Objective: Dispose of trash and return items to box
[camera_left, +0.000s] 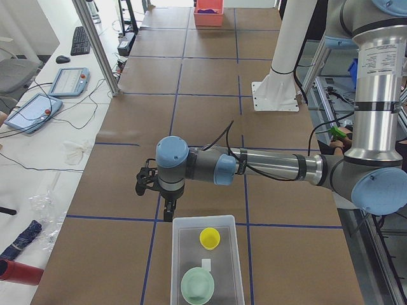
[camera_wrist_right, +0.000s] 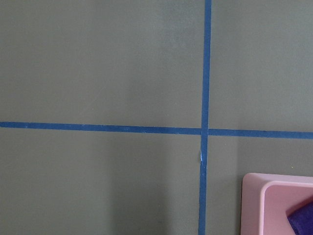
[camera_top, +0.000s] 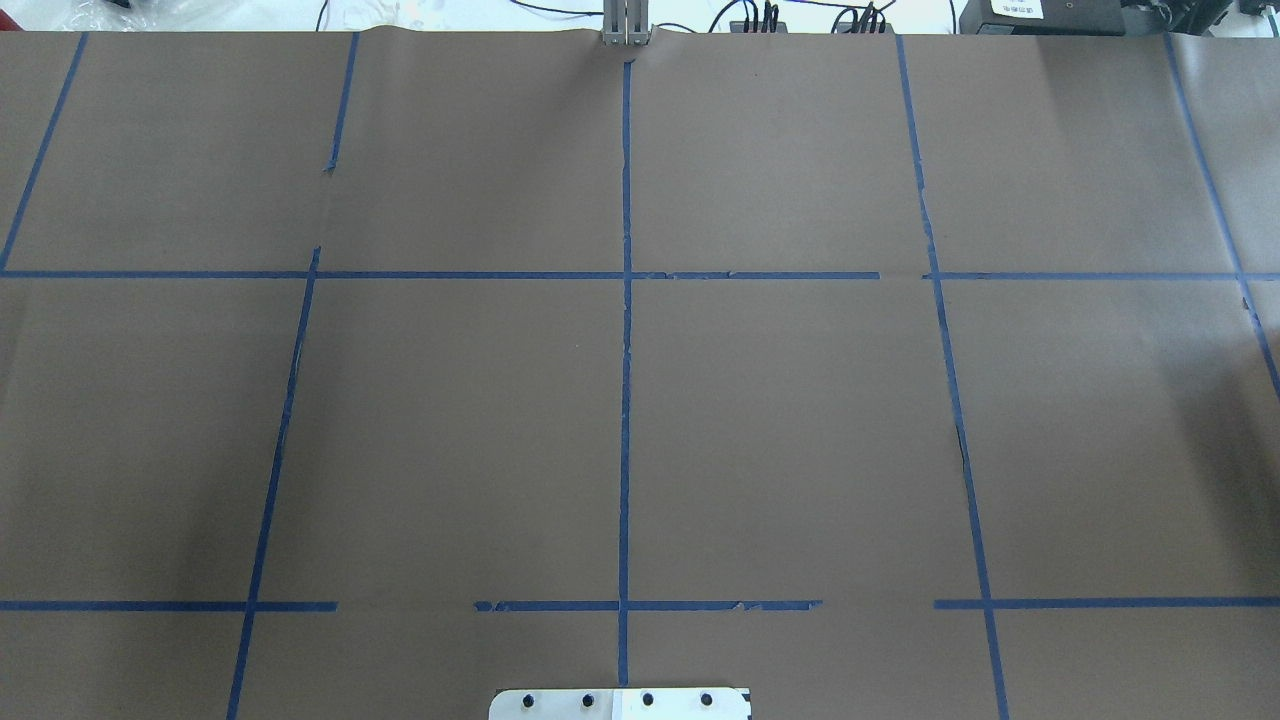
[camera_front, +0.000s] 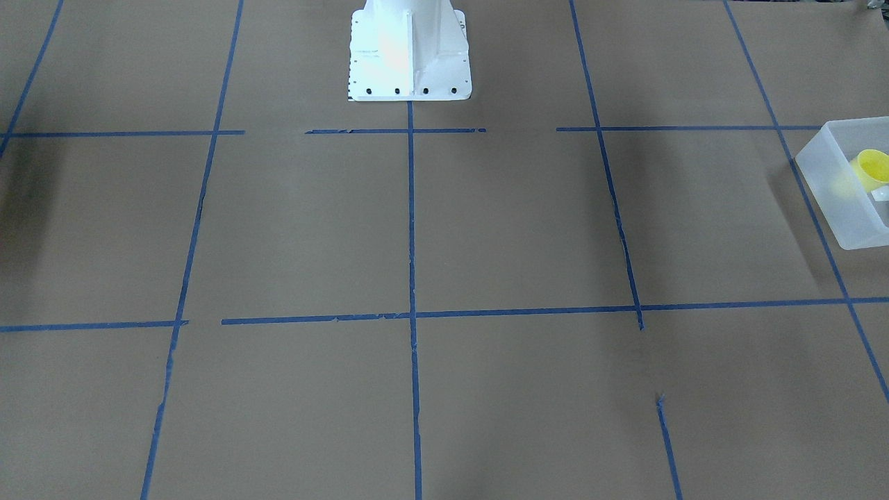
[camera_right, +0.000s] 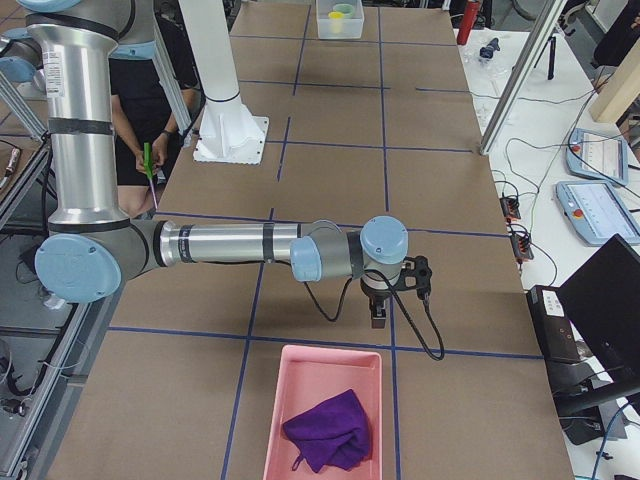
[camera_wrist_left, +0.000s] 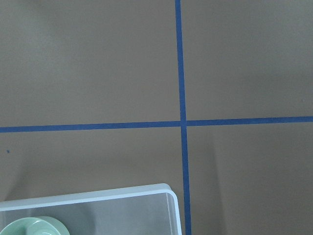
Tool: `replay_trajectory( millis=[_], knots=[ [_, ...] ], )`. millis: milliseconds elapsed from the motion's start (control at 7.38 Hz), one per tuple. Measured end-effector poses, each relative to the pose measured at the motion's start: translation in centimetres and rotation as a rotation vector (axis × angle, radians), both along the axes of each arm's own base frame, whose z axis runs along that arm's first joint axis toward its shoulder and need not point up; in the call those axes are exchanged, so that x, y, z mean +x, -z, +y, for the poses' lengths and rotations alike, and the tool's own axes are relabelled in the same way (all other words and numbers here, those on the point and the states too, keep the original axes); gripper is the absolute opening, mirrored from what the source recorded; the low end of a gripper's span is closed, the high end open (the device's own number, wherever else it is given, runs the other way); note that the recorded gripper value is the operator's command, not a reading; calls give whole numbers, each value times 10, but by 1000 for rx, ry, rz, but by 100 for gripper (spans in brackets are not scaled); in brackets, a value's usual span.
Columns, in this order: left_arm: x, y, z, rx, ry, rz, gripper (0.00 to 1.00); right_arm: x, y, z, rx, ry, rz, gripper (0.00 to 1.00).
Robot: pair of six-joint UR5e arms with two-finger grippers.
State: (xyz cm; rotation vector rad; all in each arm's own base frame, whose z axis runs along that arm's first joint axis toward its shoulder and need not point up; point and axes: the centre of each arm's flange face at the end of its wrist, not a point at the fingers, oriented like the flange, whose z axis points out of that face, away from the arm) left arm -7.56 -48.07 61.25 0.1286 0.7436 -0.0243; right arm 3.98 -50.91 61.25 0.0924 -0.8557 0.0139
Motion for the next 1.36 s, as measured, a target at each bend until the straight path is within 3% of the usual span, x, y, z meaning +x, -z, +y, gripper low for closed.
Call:
replay_trajectory(
  millis=[1356],
  knots=[
    [1, 3, 1, -15, -7, 4, 100, 0, -1, -1, -3, 0, -2, 100]
  ],
)
